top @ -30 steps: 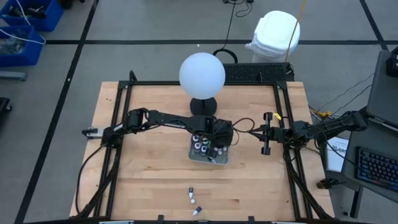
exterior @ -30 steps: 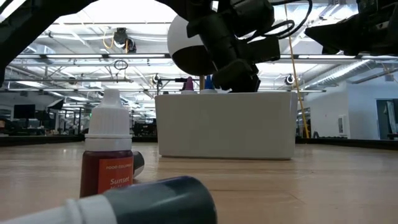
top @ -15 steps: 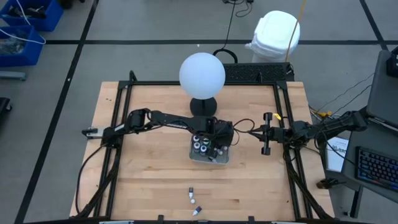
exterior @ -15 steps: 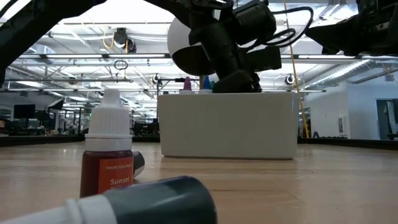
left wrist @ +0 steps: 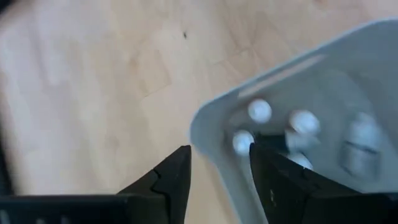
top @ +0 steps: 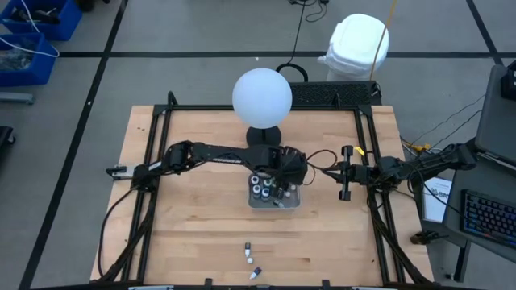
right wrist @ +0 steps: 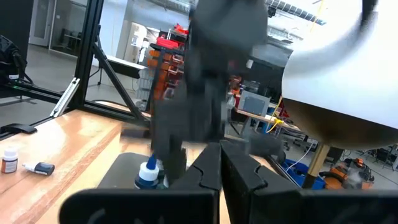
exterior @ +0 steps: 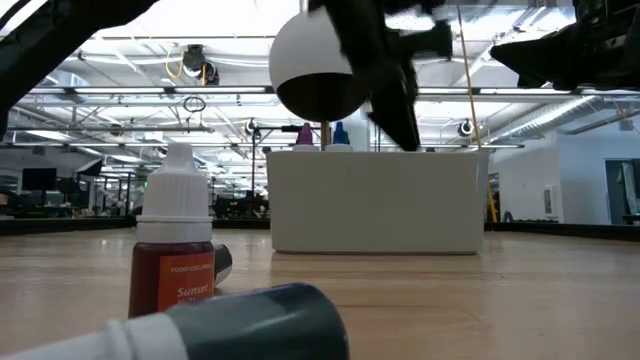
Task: Pick & Place food coloring
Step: Put the small orange food coloring bottle into the gray bin
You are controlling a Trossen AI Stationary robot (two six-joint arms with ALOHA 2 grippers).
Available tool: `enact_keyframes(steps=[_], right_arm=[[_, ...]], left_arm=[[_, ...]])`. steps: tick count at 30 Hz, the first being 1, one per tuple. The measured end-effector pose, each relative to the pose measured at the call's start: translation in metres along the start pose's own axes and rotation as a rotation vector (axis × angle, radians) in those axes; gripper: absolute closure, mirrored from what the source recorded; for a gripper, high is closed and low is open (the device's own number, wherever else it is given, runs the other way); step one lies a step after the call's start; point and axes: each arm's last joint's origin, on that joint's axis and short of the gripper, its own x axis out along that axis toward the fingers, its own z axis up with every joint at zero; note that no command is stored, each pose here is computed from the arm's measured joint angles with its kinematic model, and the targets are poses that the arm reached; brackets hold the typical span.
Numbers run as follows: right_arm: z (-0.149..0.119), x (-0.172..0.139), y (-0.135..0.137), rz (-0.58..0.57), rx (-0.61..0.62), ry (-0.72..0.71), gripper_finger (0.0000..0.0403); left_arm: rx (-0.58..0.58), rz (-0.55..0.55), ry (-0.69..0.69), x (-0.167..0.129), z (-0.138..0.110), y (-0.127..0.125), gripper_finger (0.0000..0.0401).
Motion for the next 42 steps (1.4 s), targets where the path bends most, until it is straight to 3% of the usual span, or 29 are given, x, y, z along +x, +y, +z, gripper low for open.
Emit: enact_keyframes(steps=[4, 8, 11, 15, 17, 22, 27, 31, 36, 42], right_arm=[[0.0, 0.0, 0.0, 0.0, 0.0, 0.0, 0.0403], [0.0, 0.0, 0.0, 0.002, 0.001, -0.001, 0.0403], [0.0, 0.0, 0.0, 0.002, 0.001, 0.0, 0.0403], [-0.001, 0.0, 0.0, 0.004, -0.007, 0.011, 0.0403], [-0.002, 0.0, 0.001, 0.005, -0.01, 0.017, 0.0403], [-0.002, 0.001, 0.001, 0.003, -0.008, 0.015, 0.0403], [-0.003, 0.001, 0.001, 0.005, 0.009, 0.028, 0.0403], [-0.003, 0.002, 0.002, 0.007, 0.013, 0.033, 0.0403], [-0.004, 0.003, 0.002, 0.006, 0.041, 0.033, 0.0403], [-0.005, 0.004, 0.003, 0.011, 0.064, 0.043, 0.0403]], left_arm=[[0.026, -0.034, 0.088, -0.058, 0.004, 0.0, 0.0232], [-0.001, -0.082, 0.159, -0.128, -0.028, -0.007, 0.0246], [-0.147, -0.114, 0.05, -0.176, -0.052, -0.011, 0.0286], [-0.213, -0.084, -0.146, -0.212, -0.095, -0.035, 0.0366], [-0.251, -0.072, -0.231, -0.214, -0.122, -0.05, 0.0391], [-0.315, -0.047, -0.417, -0.179, -0.19, -0.095, 0.0395], [-0.277, -0.018, -0.657, -0.139, -0.235, -0.124, 0.0393], [-0.199, -0.006, -0.824, -0.128, -0.257, -0.137, 0.0397], [-0.177, 0.076, -0.873, -0.134, -0.277, -0.138, 0.0397], [-0.183, 0.17, -0.957, -0.17, -0.294, -0.135, 0.0398]])
